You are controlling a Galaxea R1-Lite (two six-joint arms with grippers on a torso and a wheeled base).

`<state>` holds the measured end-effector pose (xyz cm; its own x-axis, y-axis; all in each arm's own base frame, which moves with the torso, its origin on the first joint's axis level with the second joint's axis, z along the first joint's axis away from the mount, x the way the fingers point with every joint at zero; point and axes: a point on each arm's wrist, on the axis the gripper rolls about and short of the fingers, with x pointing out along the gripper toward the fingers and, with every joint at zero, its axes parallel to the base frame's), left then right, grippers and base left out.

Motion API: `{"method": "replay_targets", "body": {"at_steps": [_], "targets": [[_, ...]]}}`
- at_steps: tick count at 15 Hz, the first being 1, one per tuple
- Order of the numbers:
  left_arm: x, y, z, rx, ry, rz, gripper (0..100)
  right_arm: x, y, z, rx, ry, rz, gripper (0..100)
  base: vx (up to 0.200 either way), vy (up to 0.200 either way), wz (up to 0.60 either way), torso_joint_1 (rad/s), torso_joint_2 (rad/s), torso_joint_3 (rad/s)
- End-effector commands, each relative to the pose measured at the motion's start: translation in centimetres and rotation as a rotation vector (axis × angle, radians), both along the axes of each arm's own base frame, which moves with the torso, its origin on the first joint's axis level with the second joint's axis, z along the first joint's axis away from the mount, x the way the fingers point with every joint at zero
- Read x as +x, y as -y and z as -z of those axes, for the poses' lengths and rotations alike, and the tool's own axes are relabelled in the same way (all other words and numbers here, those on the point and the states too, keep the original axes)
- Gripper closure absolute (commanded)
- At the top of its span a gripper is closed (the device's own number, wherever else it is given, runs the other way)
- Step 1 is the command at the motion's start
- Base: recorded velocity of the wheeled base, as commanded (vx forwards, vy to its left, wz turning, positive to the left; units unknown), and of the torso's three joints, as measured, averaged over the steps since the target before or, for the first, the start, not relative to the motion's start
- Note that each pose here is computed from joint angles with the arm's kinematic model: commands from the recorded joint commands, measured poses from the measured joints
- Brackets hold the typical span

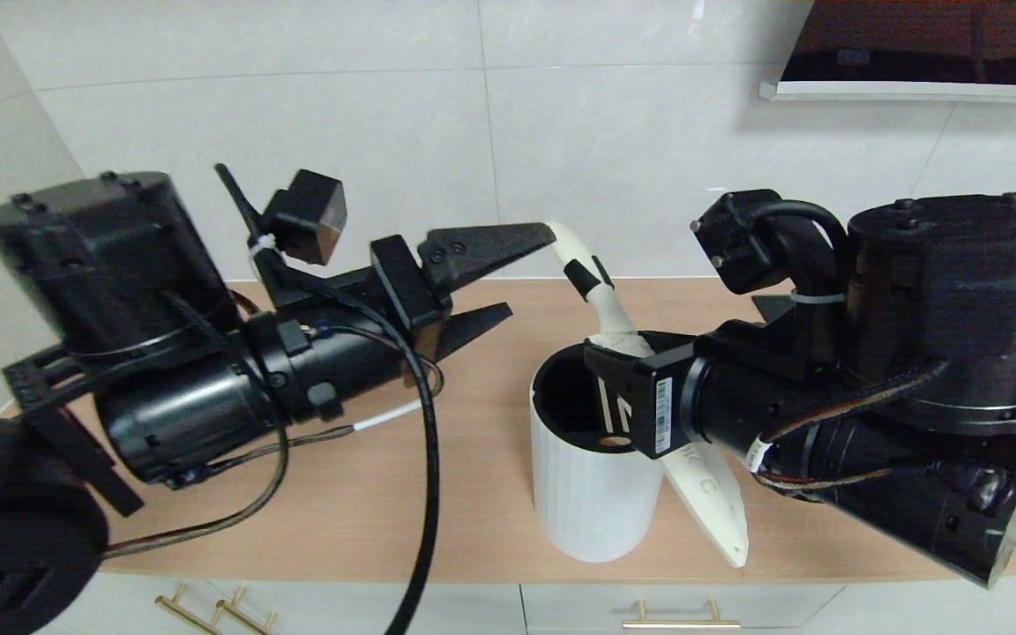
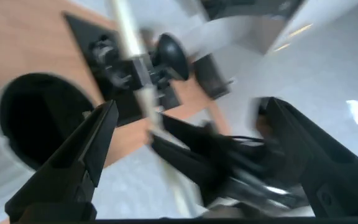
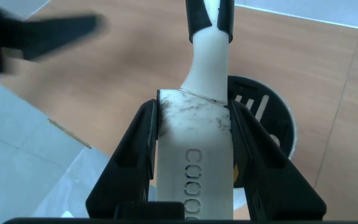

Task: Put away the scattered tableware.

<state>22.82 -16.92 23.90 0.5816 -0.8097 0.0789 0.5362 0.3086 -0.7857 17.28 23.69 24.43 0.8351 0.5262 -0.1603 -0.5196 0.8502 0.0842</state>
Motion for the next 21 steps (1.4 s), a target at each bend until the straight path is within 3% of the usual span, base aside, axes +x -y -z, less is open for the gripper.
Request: {"method": "replay_targets", "body": {"at_steps": [1,4,9,18,19,21], "targets": [[1.6,2.4,3.2,0.051,-0.043,-0.021,0,0.1,-0.3,0.4,-0.01,-0.007,-0.004,100,0.0,0.0,0.0,0.0,0.0,0.0],[1.4,3.4,3.5,0.04,-0.029,-0.015,0,0.0,-0.6,0.7,-0.02,-0.014,-0.012,100,0.0,0.0,0.0,0.0,0.0,0.0],[1.1,3.6,3.0,0.016,0.004,-0.025,0,-0.7,-1.2,1.1,-0.03,-0.02,-0.043,100,0.0,0.0,0.0,0.0,0.0,0.0],[1.2,3.7,3.2,0.024,0.017,-0.034,0,-1.2,-1.6,1.5,-0.044,-0.026,-0.064,100,0.0,0.0,0.0,0.0,0.0,0.0],[1.3,3.8,3.3,0.025,0.015,-0.032,100,-1.3,-1.7,1.5,-0.042,-0.027,-0.067,100,0.0,0.0,0.0,0.0,0.0,0.0],[1.4,3.8,3.4,0.029,0.011,-0.034,100,-1.4,-1.7,1.5,-0.044,-0.028,-0.069,100,0.0,0.0,0.0,0.0,0.0,0.0]]}}
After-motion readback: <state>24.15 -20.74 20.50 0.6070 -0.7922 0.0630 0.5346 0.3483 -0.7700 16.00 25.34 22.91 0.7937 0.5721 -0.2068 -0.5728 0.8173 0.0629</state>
